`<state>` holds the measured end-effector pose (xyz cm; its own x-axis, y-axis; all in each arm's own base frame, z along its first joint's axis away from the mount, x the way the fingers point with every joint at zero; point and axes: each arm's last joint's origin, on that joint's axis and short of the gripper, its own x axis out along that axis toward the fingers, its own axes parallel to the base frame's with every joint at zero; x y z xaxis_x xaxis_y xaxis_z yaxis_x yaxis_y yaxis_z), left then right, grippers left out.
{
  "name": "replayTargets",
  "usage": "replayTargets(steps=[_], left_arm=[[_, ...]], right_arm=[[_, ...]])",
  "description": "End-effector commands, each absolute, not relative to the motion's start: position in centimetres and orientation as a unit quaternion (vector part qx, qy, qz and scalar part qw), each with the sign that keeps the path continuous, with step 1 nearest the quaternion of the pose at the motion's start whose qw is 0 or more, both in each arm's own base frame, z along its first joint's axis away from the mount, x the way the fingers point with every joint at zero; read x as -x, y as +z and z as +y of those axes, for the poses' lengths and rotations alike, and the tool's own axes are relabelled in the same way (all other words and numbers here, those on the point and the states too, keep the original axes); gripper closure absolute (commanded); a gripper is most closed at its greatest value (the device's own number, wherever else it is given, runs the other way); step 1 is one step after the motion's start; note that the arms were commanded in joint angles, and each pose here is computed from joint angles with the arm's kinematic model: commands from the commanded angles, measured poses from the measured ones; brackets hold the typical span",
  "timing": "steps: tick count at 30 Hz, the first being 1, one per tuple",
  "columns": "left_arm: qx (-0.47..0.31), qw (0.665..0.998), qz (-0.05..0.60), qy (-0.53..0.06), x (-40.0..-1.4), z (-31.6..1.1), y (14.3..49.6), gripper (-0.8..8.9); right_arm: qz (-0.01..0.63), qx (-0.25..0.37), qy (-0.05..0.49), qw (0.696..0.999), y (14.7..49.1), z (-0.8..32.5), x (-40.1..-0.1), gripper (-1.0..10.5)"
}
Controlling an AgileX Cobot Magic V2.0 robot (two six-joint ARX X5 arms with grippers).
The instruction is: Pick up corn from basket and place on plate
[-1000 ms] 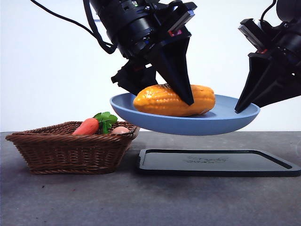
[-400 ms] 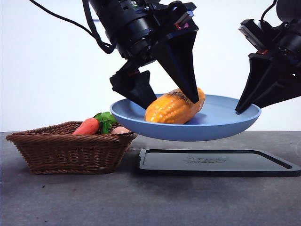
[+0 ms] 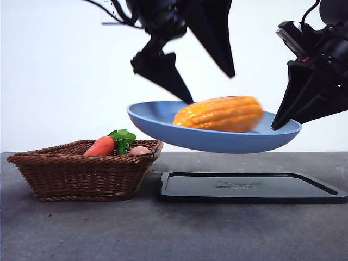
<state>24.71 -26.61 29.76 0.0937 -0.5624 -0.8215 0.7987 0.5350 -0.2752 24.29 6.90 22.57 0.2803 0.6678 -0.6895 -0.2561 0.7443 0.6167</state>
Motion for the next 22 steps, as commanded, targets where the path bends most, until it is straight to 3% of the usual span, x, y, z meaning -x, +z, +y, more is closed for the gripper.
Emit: replayTargets(steps=[1,14,22], left_arm=[[-0.132,0.731,0.469,-0.478,-24.8,-27.2,31.0,3.92],[-0.128,0.739,0.453,-0.482,-24.7,-26.9,34.1,3.94],[-0.125,0.743,0.447,-0.483,-24.6,-26.8,35.6,3.95]], right_arm=[[0.513,-0.194,0.307,0.778,23.0,7.1,-24.6,9.5],[0.493,-0.192,0.277,0.802,23.2,5.9,-25.3,9.5],[0.488,-0.21,0.24,0.812,22.8,3.6,-28.8,9.5]])
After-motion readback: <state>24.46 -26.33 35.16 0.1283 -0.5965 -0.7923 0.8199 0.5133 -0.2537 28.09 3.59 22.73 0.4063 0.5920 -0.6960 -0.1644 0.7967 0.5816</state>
